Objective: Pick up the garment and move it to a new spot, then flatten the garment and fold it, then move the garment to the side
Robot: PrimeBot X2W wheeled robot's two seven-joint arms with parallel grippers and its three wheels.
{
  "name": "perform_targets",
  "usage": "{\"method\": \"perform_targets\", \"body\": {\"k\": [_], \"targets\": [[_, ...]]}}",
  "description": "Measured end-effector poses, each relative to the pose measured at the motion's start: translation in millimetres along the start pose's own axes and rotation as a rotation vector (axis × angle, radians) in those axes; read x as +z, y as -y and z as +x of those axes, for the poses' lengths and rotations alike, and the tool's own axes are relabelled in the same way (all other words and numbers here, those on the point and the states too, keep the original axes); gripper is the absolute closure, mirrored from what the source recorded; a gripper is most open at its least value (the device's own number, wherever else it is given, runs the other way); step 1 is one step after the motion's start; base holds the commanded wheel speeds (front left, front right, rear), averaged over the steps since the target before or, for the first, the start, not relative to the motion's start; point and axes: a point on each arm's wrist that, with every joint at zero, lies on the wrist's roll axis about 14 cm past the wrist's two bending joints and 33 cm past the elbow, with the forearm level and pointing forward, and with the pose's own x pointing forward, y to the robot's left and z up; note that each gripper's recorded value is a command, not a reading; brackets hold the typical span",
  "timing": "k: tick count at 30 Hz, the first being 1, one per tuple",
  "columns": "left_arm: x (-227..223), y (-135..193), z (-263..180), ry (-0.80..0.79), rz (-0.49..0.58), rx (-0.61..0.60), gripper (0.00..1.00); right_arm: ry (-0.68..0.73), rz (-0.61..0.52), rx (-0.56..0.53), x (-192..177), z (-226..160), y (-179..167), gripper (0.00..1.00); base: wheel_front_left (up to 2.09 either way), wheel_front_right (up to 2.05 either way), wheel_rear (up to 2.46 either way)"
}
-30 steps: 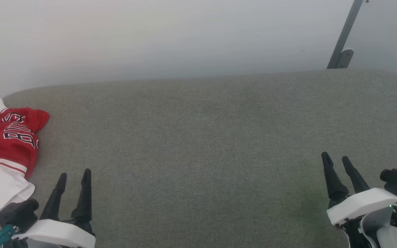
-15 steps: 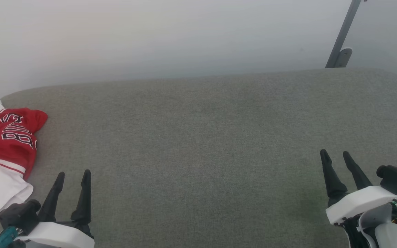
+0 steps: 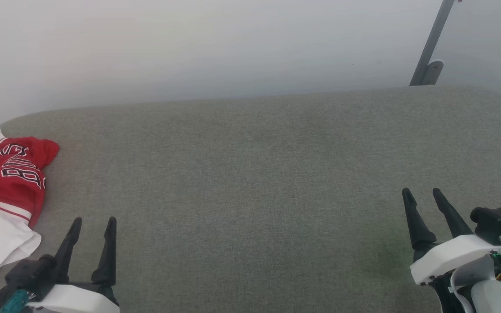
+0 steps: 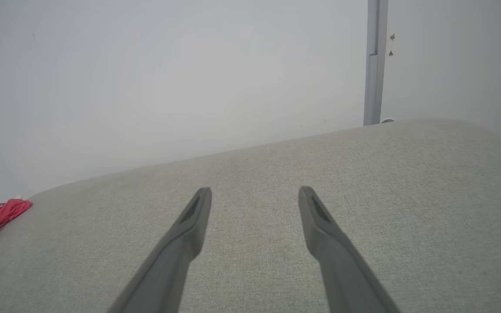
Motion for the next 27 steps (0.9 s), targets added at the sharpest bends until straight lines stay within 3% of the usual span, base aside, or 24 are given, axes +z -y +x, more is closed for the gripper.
{"method": "perform_targets", "body": {"k": [21,27], "targets": [[2,-2,-2,0.011,0.020,-0.002,0.00,0.012,-0.040,0.004,3,0,0,0.00,0.00,0.00,0.00],[6,-20,-9,0.023,0.000,0.062,0.00,0.003,-0.042,0.043,0,6,-12,0.00,0.00,0.00,0.00]]}}
